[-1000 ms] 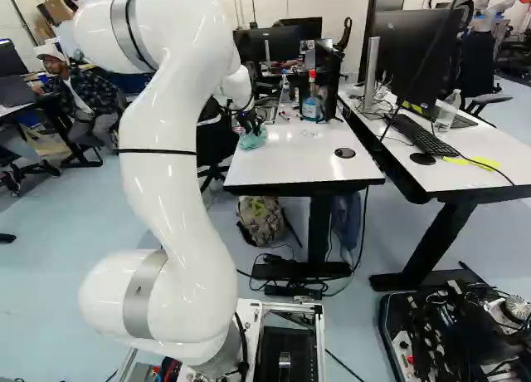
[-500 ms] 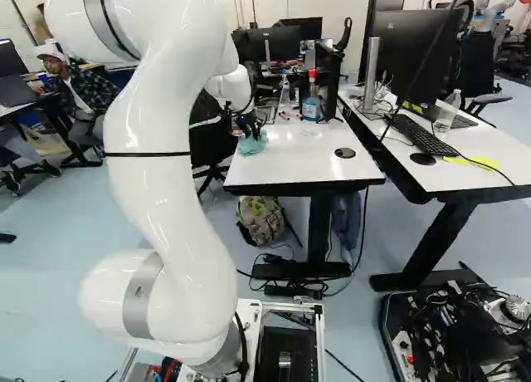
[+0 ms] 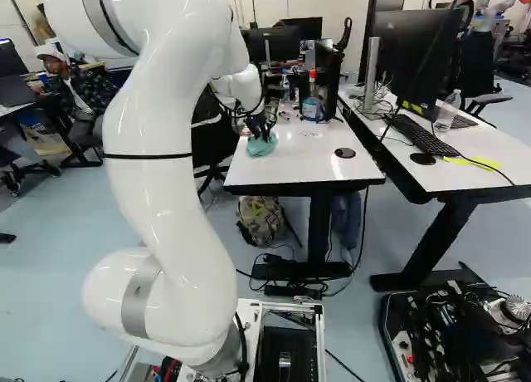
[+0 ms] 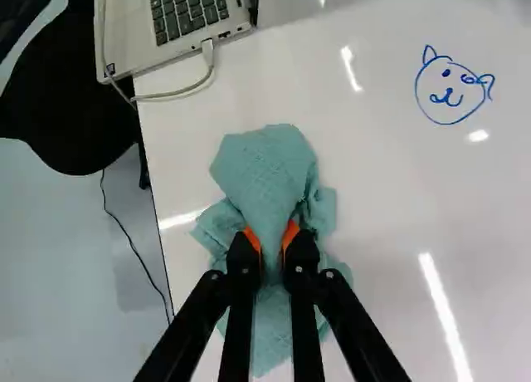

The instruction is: Clean the table with the green towel

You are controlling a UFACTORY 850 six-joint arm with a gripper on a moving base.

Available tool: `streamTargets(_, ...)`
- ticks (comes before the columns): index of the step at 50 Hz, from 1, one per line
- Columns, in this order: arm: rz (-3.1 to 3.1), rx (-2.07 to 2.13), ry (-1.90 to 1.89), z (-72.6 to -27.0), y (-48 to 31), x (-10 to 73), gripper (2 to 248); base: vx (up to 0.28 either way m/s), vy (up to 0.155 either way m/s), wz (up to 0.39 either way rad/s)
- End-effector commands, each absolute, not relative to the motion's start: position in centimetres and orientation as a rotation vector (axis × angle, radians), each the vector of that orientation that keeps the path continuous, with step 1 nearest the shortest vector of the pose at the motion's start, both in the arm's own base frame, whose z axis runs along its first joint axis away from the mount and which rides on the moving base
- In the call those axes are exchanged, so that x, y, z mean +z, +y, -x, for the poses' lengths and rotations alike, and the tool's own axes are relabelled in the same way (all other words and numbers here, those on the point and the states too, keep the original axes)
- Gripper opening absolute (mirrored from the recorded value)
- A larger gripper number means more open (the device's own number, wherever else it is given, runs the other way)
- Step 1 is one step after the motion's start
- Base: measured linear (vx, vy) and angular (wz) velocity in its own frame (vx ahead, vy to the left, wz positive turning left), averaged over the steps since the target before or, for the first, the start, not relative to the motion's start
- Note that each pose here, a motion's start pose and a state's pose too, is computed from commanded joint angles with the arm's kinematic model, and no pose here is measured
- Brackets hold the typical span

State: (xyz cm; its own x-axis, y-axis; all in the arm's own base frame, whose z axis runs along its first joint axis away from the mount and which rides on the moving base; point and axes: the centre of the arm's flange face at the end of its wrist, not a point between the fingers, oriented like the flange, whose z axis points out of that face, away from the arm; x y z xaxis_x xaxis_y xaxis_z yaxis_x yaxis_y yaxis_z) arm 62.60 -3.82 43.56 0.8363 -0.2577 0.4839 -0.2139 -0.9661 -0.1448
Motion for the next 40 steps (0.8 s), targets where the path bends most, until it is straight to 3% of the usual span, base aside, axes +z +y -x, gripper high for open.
streamTargets(40,2.928,-0.808,0.531,-57.3,-9.4,45.8,46,0.000,0.000,0.000)
